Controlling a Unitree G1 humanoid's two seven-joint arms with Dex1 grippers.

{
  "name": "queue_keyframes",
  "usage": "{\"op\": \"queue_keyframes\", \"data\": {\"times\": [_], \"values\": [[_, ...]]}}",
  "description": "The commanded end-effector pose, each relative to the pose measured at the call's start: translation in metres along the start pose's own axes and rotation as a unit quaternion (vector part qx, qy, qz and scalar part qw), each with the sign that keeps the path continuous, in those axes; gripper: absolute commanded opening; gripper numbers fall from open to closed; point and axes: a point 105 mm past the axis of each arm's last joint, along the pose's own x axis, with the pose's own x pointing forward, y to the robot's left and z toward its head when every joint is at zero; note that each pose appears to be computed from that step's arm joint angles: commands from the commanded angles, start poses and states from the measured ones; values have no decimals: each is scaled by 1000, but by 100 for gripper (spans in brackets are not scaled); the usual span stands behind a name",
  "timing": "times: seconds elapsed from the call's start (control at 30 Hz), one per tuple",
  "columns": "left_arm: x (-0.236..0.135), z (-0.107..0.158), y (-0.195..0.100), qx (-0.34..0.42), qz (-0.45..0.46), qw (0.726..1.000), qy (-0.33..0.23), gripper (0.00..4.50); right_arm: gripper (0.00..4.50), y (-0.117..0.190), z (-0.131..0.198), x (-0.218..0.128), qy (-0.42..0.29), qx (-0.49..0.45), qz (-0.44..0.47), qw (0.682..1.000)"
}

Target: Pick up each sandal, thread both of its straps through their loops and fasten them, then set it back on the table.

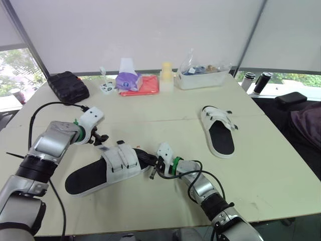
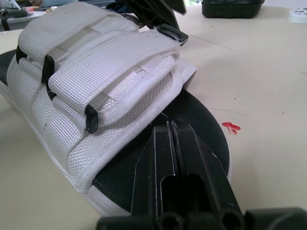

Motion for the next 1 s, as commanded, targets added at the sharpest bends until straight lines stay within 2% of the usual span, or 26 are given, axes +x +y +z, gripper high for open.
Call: {"op": "queue_keyframes", "data": {"times": [0.03, 0.13, 0.27, 0.4, 0.47, 0.57, 0.7, 0.83, 0.87, 0.93, 1.0], "values": [[-8, 12, 11, -9, 7, 1000, -26, 366, 0, 22, -90, -31, 156, 83, 4, 984], [-12, 17, 16, -28, 5, 998, -56, 366, 0, 22, -90, -32, 157, 82, 5, 984], [-47, 59, 19, -67, -46, 971, -226, 366, 0, 16, -84, -34, 142, 76, -5, 987], [-83, 63, 12, -98, -87, 943, -306, 366, 0, 9, -75, -37, 126, 72, -15, 989], [-94, 52, 10, -115, -85, 940, -311, 366, 0, 4, -69, -39, 117, 67, -22, 991], [-102, 29, 1, -119, -78, 947, -288, 366, 0, -3, -57, -43, 101, 57, -26, 993], [-122, -2, -47, -98, -126, 958, -237, 366, 0, -11, -28, -51, 71, 36, -31, 996], [-137, -19, -74, -71, -125, 967, -209, 366, 0, -23, 1, -67, 48, 28, -48, 997], [-138, -23, -77, -76, -123, 968, -204, 369, 53, -24, 8, -72, 43, 25, -47, 998], [-137, -29, -81, -92, -118, 968, -201, 369, 123, -27, 20, -79, 38, 20, -52, 998], [-137, -32, -87, -105, -126, 966, -199, 369, 233, -30, 27, -86, 39, 13, -58, 997]]}}
